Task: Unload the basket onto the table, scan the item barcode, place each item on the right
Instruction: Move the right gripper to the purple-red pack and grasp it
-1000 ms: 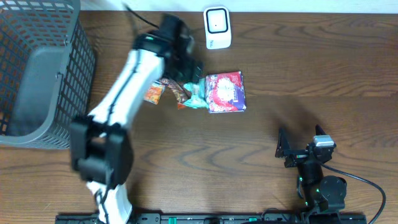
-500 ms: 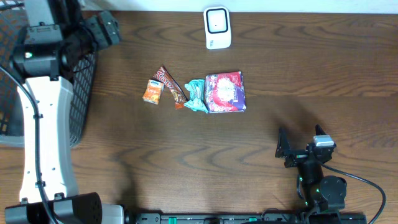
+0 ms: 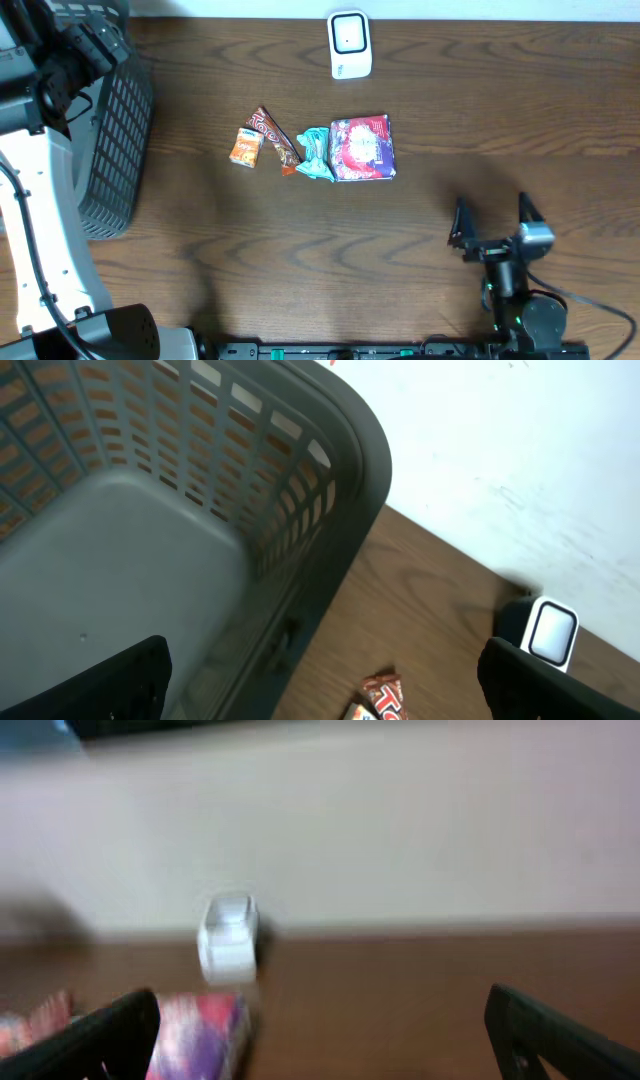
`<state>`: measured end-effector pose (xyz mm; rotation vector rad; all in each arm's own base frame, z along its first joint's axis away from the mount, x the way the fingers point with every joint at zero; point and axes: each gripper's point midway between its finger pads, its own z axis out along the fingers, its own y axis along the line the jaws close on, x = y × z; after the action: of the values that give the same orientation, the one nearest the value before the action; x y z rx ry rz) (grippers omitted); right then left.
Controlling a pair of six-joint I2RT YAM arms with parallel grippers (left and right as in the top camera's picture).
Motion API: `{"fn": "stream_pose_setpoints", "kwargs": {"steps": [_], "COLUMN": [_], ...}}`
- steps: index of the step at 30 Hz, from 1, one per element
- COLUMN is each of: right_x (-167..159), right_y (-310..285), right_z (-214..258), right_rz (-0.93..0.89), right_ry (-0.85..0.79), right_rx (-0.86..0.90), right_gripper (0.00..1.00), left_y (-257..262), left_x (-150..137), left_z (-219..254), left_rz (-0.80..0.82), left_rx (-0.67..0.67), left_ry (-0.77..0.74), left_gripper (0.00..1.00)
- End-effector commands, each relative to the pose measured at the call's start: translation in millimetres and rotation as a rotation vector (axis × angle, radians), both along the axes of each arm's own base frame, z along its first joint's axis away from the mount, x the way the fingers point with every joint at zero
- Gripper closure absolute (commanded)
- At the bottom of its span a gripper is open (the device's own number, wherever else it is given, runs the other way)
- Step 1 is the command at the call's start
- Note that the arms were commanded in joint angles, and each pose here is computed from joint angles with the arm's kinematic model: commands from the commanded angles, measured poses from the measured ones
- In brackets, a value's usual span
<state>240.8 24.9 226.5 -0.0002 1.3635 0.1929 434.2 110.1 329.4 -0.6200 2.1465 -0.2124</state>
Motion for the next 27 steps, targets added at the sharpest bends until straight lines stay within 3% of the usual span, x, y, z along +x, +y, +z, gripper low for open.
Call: {"fn": "stream_pose_setpoints", "kwargs": {"steps": [1, 5, 8, 12, 17, 22, 27], "right_x": [-18, -53, -46, 6, 84, 113, 146], "right_y": [16, 16, 18, 37, 60, 102, 124], "right_z": [46, 113, 139, 155, 129, 90, 44], "right_rz": [0.096, 0.080, 0.059, 0.136, 0.297, 0.591, 0.710], "right_ry": [-0.198, -0.501, -0.484, -0.240, 0.233, 0.549, 0.699], "right_rx": [-0.005, -0.067, -0.123, -0.256, -0.270, -0.159, 0.002], "right_gripper": [0.01, 0.01, 0.01, 0.01, 0.01, 0.01, 0.01], "left_y": [0, 0, 0, 0, 0, 0, 0], "left_x": [-2, -2, -2, -2, -2, -2, -2], "left_z": [7, 7, 7, 7, 7, 7, 7], "left_rz": [0.007, 0.007, 0.006, 0.007, 0.007, 0.007, 0.007], "left_rx": [-0.002, -0.002, -0.002, -0.002, -0.002, -0.002, -0.002], "left_ry": [-0.017, -0.017, -0.017, -0.017, -0.017, -0.017, -0.017], "left_gripper": [0.02, 0.02, 0.02, 0.02, 0.02, 0.02, 0.02]}}
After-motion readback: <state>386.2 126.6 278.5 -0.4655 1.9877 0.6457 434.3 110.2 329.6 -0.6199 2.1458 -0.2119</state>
